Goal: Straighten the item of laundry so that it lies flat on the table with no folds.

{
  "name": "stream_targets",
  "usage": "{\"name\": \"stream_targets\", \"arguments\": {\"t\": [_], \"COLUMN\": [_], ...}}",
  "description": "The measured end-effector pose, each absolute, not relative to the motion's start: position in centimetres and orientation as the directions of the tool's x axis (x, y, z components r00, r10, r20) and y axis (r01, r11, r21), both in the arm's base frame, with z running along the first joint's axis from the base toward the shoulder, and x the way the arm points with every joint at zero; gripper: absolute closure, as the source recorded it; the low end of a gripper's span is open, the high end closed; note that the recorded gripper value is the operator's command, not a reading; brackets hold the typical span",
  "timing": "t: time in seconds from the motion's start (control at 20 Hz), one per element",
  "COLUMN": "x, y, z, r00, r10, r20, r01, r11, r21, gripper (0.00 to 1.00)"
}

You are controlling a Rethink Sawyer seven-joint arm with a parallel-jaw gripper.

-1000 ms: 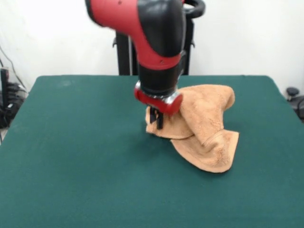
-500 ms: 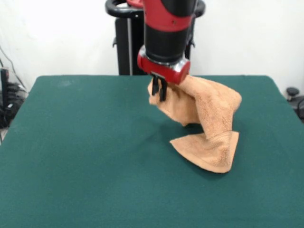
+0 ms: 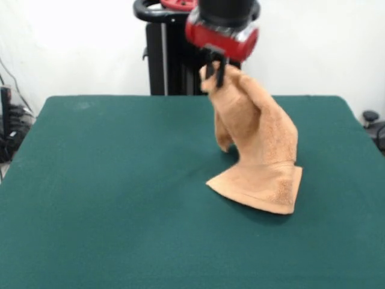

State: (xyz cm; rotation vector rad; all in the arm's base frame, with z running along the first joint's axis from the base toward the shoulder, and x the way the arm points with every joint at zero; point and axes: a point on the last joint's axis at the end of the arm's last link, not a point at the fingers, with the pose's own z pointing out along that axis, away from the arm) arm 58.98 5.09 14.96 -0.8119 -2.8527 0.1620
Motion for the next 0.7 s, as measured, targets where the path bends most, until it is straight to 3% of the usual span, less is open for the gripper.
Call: {"name": "stream_targets", "arguments": {"t": [0.45,0.7], "x": [57.0,56.0], "y": [13.5,16.0], "z": [21.1,22.8], "r00": [-0.772,-0.664], "r10": [0.601,0.704], "r20": [0.204,0.251], "r01": [0.592,0.715], "r11": [0.798,0.696], "r21": [-0.11,-0.06], "gripper": [1.0,1.0]}}
